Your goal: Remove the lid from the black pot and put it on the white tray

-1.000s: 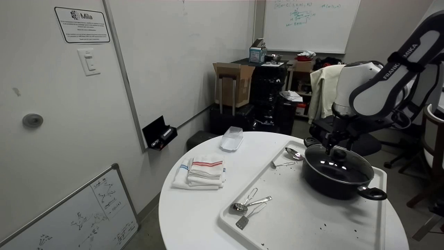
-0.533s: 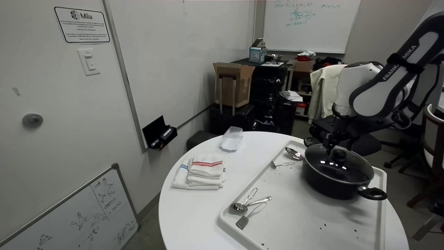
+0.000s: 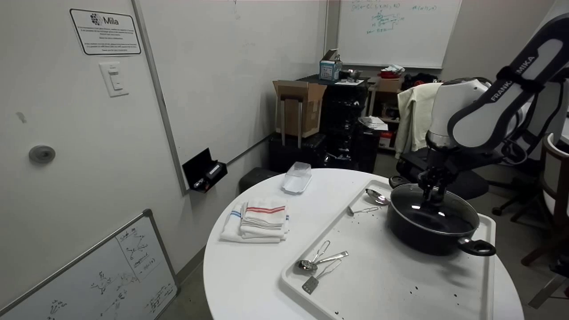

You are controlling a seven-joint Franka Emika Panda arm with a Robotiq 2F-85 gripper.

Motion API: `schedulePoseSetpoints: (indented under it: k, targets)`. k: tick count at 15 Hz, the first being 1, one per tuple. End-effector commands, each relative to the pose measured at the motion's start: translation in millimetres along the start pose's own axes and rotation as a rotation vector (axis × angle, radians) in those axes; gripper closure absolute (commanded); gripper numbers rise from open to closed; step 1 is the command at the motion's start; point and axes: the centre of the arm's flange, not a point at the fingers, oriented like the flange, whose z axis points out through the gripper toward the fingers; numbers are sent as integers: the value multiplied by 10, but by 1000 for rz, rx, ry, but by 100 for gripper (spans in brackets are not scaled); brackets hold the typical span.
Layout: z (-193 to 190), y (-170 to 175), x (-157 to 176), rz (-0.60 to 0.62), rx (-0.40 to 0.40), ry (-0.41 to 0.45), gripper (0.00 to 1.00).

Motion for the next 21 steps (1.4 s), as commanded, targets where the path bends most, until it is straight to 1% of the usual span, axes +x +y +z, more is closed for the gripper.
schedulePoseSetpoints:
  k: [1, 6, 14, 17, 21]
  targets:
    - [5, -20, 13, 12, 3, 7, 75]
    - [-137, 22, -39, 3, 11, 4, 75]
    - [-611, 46, -219, -44, 44, 25, 75]
    - [-752, -53, -299, -82, 44, 40, 75]
    - [-900, -362, -500, -185, 28, 65, 75]
